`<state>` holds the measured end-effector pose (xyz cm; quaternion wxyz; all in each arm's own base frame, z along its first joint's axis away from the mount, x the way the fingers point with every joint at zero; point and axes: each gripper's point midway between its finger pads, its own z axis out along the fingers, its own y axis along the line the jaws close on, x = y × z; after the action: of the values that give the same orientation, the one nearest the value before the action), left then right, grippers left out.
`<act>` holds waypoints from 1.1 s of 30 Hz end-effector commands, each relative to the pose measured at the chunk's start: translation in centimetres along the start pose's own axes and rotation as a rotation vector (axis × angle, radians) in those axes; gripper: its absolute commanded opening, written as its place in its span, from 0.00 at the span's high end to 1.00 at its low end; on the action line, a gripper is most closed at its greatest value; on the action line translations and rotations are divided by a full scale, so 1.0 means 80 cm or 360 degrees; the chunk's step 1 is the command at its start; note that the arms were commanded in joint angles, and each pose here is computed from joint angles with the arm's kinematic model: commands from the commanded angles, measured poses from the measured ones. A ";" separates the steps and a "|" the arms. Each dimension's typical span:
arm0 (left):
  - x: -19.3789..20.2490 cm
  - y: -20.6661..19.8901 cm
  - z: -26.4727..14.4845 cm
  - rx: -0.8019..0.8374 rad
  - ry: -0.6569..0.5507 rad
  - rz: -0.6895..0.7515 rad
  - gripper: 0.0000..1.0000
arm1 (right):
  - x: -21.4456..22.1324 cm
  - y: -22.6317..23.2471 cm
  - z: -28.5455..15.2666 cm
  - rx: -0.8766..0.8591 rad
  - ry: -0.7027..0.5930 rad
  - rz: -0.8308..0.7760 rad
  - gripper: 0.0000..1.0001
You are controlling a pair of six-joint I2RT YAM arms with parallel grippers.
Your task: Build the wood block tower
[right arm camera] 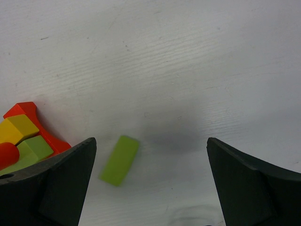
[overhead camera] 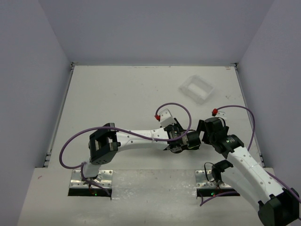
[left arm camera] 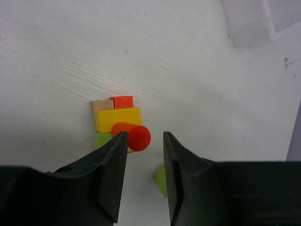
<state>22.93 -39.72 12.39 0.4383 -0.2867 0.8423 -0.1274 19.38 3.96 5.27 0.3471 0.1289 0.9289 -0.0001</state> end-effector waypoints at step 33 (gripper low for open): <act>-0.232 0.007 -0.002 0.0567 -0.0112 0.0423 0.00 | 0.025 -0.109 0.012 0.0534 0.0272 0.0678 0.01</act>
<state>30.36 -28.71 21.92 0.4993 -0.1602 0.8240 -0.2145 17.45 -3.12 2.99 0.2688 0.3091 0.9087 -0.0800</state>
